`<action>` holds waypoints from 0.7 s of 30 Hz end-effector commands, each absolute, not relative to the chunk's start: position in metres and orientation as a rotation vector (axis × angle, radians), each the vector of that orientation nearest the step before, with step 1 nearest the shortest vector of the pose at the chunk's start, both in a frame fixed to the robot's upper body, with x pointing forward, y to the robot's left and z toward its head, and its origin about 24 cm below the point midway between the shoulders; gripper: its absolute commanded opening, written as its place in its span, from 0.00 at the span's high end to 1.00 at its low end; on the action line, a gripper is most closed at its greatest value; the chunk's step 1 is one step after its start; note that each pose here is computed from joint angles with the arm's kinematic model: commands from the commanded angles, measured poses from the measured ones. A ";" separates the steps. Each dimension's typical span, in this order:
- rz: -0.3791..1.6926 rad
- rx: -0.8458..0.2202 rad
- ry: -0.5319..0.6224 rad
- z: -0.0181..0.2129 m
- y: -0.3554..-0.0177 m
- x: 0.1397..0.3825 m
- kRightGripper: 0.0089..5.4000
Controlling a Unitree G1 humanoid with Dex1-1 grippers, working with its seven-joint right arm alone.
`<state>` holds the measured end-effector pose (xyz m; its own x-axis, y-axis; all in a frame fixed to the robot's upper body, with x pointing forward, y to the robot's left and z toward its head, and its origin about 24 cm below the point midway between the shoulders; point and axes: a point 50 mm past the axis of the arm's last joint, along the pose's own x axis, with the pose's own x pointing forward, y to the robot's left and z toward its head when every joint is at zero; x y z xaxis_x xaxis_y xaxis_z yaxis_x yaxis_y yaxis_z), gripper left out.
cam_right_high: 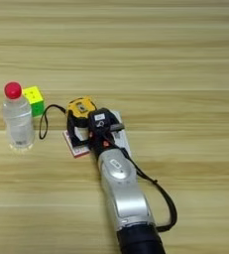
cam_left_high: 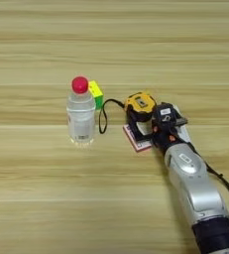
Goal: Move the objects on the table
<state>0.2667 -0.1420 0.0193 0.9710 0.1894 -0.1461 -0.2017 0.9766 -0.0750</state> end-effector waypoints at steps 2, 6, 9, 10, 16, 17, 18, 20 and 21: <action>0.223 -0.103 0.011 0.047 -0.134 0.289 0.00; 0.226 -0.093 0.023 0.044 -0.134 0.295 0.00; 0.228 -0.083 0.030 0.043 -0.134 0.299 0.00; 0.229 -0.083 0.031 0.043 -0.133 0.300 0.00; 0.229 -0.081 0.035 0.041 -0.133 0.302 0.00; 0.228 -0.080 0.034 0.041 -0.133 0.302 0.00; 0.230 -0.079 0.032 0.041 -0.133 0.302 0.00; 0.233 -0.077 0.031 0.041 -0.133 0.302 0.00; 0.233 -0.077 0.030 0.041 -0.133 0.303 0.00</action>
<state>0.2867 -0.1361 0.0110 0.9620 0.2154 -0.1677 -0.2275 0.9721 -0.0568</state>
